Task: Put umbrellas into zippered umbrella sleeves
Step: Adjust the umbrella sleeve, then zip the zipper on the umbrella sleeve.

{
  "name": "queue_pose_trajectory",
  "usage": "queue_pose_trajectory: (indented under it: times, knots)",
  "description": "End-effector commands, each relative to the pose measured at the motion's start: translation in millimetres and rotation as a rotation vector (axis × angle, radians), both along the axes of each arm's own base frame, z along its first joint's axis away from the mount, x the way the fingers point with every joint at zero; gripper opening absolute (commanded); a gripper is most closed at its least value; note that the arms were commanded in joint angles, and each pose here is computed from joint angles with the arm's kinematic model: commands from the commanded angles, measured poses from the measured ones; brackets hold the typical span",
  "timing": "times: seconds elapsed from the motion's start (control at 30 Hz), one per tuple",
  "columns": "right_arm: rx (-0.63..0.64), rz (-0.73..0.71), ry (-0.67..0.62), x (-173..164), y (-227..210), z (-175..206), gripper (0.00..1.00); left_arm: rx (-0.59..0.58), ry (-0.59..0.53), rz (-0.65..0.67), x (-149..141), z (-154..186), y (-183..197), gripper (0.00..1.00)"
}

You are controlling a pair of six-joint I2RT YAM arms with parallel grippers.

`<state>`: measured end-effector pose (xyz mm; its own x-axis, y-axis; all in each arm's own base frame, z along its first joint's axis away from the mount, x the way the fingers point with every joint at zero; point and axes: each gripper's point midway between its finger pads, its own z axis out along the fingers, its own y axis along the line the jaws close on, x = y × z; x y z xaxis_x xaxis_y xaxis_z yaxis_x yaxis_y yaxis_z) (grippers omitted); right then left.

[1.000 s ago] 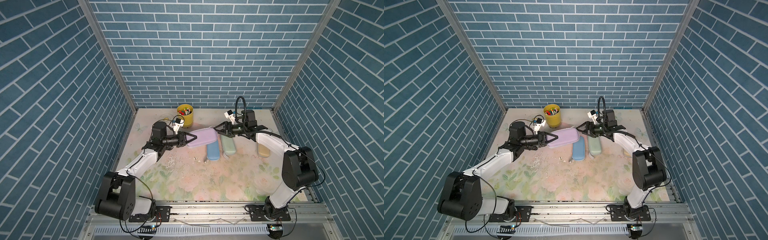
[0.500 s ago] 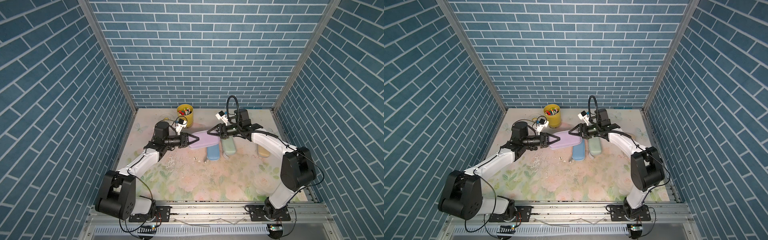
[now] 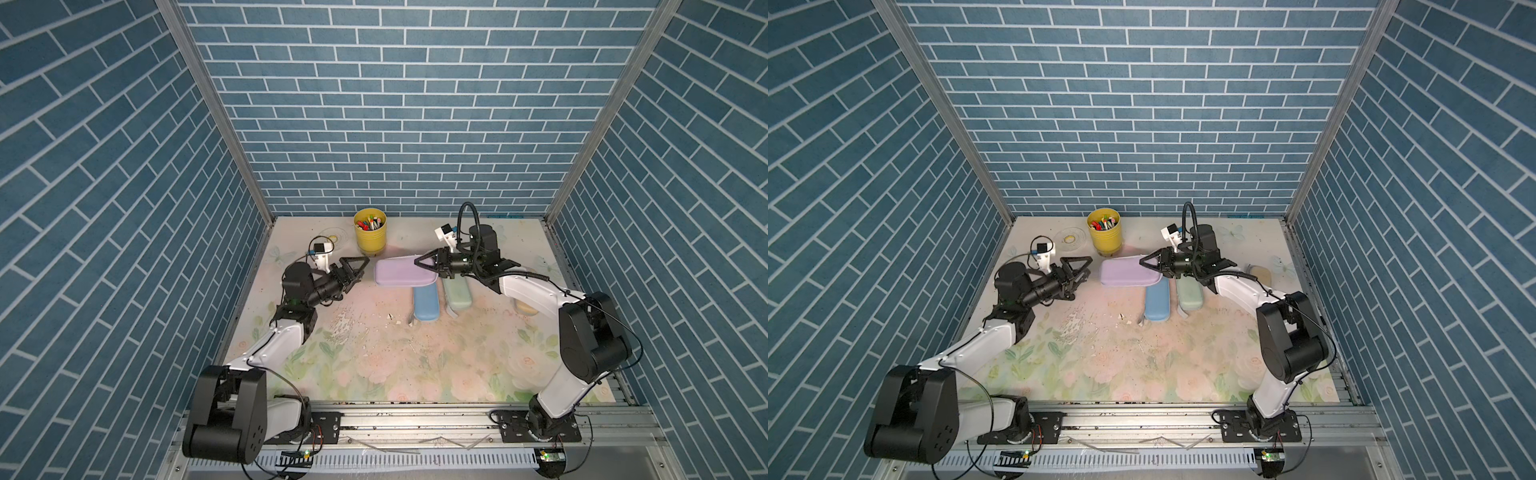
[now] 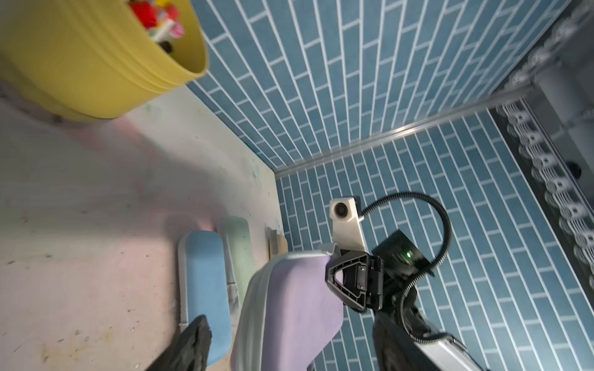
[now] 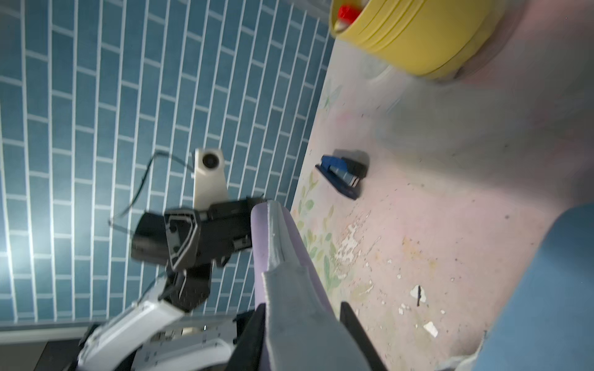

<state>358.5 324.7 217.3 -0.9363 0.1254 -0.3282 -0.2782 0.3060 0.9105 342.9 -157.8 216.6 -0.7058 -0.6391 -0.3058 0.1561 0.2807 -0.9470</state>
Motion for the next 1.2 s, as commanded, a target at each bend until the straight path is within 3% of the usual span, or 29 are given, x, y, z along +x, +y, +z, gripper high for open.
queue_pose_trajectory:
  times: [0.0,0.1,0.27,0.37,0.5,0.6,0.67,0.73,0.8,0.9,1.0,1.17]
  knots:
    - [0.205,-0.367,-0.065,46.4,-14.8,59.0,0.08,-0.071,-0.02,0.176,2.6,4.8,-0.8,0.85]
    - [0.256,-0.474,-0.032,44.7,-1.6,61.2,0.06,-0.04,-0.025,0.188,-3.3,-2.8,-24.6,0.88]
    - [0.315,-0.505,0.048,21.6,28.4,53.2,0.06,-0.075,-0.03,0.163,9.2,-1.6,-50.1,0.88]
    - [0.376,-0.488,0.087,8.4,42.4,55.2,0.06,-0.083,-0.007,0.159,18.4,-11.3,-57.8,0.84]
    - [0.346,-0.433,0.136,-12.7,61.4,51.1,0.08,-0.132,-0.011,0.197,31.2,-12.7,-54.9,0.74]
    - [0.318,-0.407,0.168,-22.8,63.7,45.1,0.2,-0.164,-0.035,0.204,40.1,-2.1,-54.0,0.6]
    - [0.295,-0.395,0.169,-27.5,59.2,42.2,0.43,-0.178,-0.046,0.208,44.6,3.0,-51.3,0.47]
    - [0.225,-0.36,0.134,-28.5,47.6,35.7,0.57,-0.196,-0.055,0.213,48.5,8.5,-45.5,0.36]
    - [0.07,-0.348,0.053,-30.6,21.7,20.1,0.6,-0.207,-0.064,0.219,51.2,13.1,-38.2,0.31]
    - [-0.262,-0.338,-0.196,-41.6,-15.4,-4.1,0.54,-0.207,-0.073,0.211,51.3,19.6,-34.8,0.29]
    - [-0.513,-0.247,-0.476,-57.5,-21.7,-17.2,0.45,-0.204,-0.076,0.192,49.0,23.7,-37.4,0.29]
    - [-0.669,-0.147,-0.684,-69.9,0.8,-26.0,0.46,-0.198,-0.076,0.18,46.9,27.1,-38.8,0.29]
